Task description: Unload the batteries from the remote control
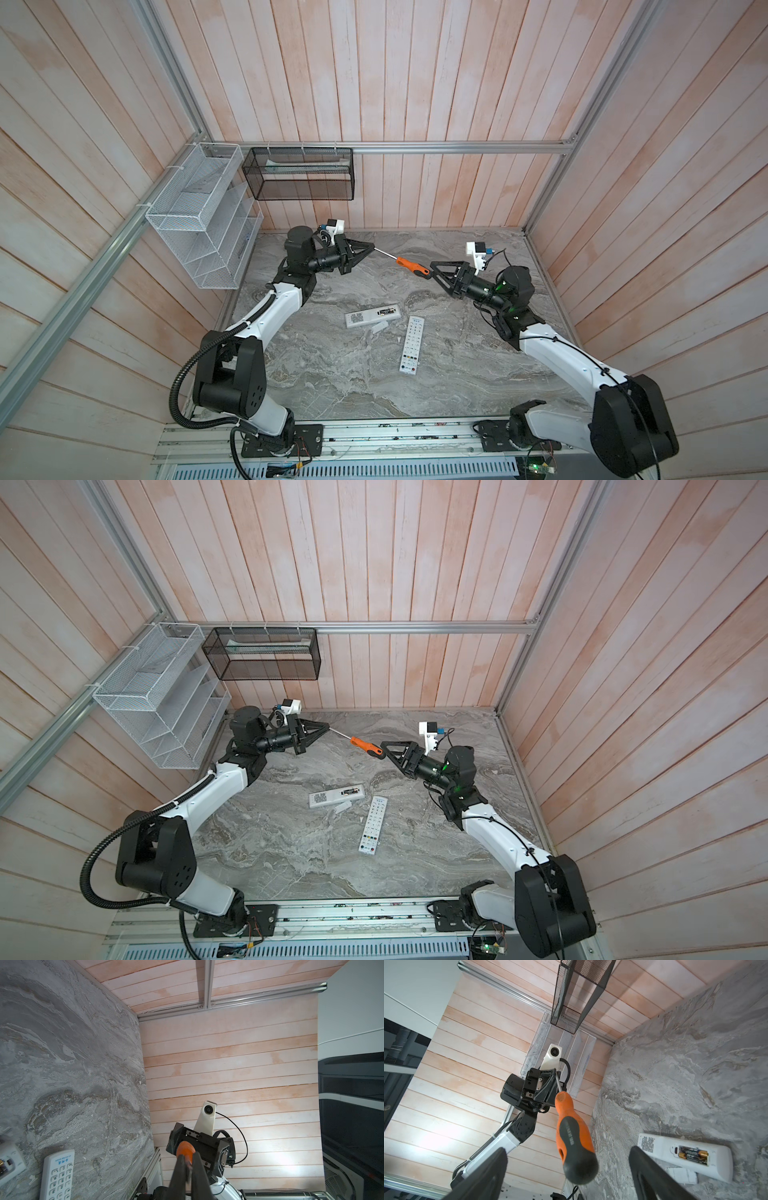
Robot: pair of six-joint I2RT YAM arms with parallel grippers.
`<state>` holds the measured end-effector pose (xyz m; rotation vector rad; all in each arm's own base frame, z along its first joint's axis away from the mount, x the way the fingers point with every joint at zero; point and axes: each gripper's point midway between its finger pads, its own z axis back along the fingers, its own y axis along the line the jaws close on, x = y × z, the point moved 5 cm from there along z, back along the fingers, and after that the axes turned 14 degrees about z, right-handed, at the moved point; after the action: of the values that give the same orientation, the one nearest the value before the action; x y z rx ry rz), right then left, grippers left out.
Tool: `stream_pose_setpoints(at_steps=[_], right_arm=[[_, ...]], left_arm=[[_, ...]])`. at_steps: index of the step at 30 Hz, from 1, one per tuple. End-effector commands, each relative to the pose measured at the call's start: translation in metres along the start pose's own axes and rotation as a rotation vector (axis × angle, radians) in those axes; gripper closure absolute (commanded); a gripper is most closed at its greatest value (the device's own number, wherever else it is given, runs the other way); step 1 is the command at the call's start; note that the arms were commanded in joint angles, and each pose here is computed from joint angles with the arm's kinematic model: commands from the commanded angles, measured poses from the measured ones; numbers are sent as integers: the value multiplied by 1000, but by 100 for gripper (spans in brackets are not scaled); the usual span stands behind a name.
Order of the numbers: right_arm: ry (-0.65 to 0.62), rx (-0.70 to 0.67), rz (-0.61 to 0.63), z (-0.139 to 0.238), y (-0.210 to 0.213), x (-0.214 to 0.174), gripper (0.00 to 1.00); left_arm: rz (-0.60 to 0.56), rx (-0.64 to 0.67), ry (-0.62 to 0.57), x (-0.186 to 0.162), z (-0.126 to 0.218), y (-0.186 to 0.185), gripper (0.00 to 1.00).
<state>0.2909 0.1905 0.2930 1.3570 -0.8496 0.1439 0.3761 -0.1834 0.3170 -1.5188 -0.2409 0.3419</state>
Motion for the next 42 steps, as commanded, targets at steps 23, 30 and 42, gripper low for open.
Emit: stream_pose_setpoints(at_steps=[23, 30, 42], right_arm=[[103, 207, 0, -34, 20, 6, 39], [127, 201, -16, -37, 16, 2, 47], [161, 190, -41, -39, 12, -3, 75]], left_arm=[[-9, -22, 78, -16, -17, 2, 100], [-14, -20, 82, -17, -19, 1, 100], [-18, -10, 83, -16, -19, 3, 100]])
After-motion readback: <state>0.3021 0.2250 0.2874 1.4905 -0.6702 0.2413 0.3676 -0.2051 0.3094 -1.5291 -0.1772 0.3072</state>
